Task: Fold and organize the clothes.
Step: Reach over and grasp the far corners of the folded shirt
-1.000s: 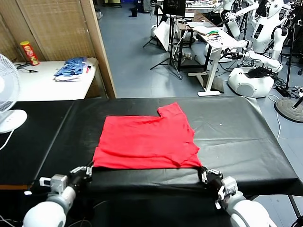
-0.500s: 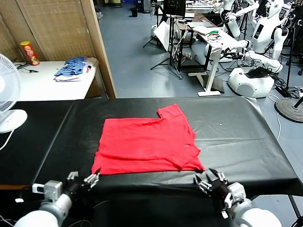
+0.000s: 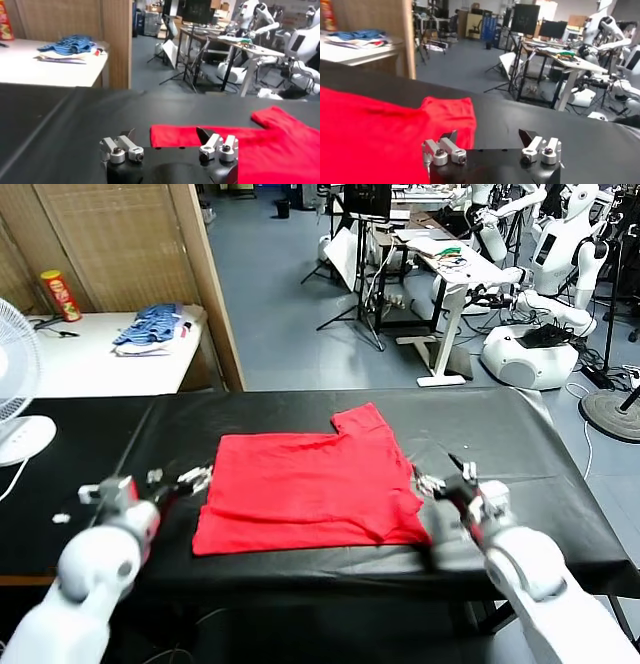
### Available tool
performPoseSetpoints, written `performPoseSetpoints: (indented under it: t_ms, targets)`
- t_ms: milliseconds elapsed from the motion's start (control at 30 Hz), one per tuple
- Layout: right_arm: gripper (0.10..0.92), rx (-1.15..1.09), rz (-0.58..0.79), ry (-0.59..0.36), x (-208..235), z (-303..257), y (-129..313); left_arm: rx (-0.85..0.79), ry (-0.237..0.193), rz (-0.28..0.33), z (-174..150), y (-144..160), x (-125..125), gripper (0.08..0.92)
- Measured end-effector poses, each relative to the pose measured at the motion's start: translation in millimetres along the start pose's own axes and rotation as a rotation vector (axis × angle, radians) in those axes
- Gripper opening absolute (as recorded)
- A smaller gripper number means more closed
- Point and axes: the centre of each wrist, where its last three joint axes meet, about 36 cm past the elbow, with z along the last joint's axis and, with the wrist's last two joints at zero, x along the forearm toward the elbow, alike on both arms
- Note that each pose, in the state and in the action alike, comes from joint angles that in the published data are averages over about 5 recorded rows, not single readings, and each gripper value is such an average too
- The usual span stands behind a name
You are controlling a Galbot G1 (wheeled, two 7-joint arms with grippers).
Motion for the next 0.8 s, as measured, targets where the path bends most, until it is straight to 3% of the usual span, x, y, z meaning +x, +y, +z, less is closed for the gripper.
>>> performPoseSetpoints:
  t_ms: [233, 400, 667, 800]
  targets:
    - [0.798, -0.009, -0.017, 0.078, -69, -14, 5, 0.014, 0.081, 0.015, -15, -5, -77, 0.798]
    - [0.798, -0.041, -0.039, 0.135, -103, -21, 10, -0.002, 0.146, 0.0, -17, -7, -119, 0.798]
    - [0.794, -0.075, -0.063, 0.197, -132, -18, 26, 0.017, 0.206, -0.019, -17, -1, -149, 0.795]
    - [0.704, -0.09, -0.06, 0.206, -138, -15, 31, 0.016, 0.225, -0.021, -15, 3, -152, 0.675]
